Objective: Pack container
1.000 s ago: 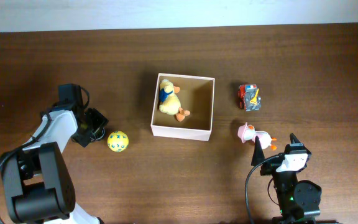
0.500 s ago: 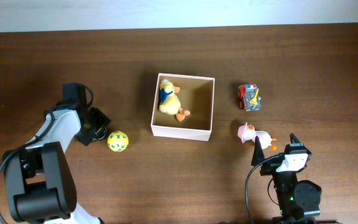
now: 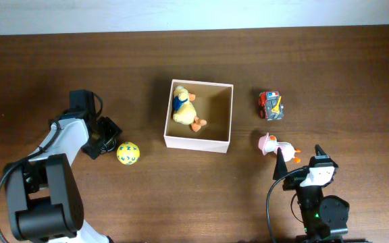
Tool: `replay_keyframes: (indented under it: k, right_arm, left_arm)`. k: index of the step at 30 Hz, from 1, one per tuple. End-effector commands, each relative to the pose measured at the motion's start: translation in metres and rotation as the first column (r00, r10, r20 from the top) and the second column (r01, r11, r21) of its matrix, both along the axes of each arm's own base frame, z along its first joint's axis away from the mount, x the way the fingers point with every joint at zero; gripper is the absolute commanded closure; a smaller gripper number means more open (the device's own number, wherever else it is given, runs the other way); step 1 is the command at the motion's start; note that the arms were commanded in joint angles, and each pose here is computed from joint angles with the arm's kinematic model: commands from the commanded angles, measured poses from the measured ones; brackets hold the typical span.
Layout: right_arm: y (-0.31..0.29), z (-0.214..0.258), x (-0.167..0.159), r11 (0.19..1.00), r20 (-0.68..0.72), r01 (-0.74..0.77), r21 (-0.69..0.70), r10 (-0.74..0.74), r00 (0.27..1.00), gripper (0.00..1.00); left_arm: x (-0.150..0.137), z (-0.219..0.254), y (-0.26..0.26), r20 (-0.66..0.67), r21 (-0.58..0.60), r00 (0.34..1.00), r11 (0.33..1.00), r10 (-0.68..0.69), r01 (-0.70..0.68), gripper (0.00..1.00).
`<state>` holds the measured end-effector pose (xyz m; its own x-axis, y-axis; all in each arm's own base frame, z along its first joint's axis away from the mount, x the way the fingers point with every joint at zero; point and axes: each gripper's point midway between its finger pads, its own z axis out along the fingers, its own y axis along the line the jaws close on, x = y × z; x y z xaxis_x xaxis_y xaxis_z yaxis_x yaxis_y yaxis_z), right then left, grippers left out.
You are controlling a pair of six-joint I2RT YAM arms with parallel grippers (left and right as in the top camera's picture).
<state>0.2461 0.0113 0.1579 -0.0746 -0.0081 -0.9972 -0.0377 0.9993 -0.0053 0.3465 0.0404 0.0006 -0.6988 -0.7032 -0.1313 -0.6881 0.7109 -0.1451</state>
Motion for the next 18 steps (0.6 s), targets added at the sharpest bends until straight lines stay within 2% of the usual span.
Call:
replay_keyframes:
  k: [1, 7, 12, 16, 18]
  right_arm:
    - [-0.002, -0.003, 0.000, 1.000, -0.005, 0.011, 0.003, -0.011, 1.000, 0.01]
    - [-0.002, -0.003, 0.000, 1.000, -0.005, 0.011, 0.003, -0.011, 1.000, 0.01]
    - [-0.002, -0.003, 0.000, 1.000, -0.005, 0.011, 0.003, -0.011, 1.000, 0.01]
    - [-0.002, -0.003, 0.000, 1.000, -0.005, 0.011, 0.003, -0.011, 1.000, 0.01]
    - [-0.002, -0.003, 0.000, 1.000, -0.005, 0.011, 0.003, -0.011, 1.000, 0.01]
  left_arm:
    - [-0.026, -0.025, -0.008, -0.107, -0.032, 0.994, 0.999, -0.021, 0.017, 0.28]
    - [-0.037, -0.027, -0.004, -0.159, -0.008, 0.987, 1.000, -0.017, 0.016, 0.28]
    - [-0.036, -0.028, -0.003, -0.155, -0.005, 0.988, 1.000, -0.022, 0.021, 0.29]
    - [-0.036, -0.028, -0.003, -0.154, -0.004, 0.988, 1.000, -0.022, 0.021, 0.40]
    - [-0.035, -0.028, -0.003, -0.151, -0.004, 0.988, 1.000, -0.022, 0.021, 0.41]
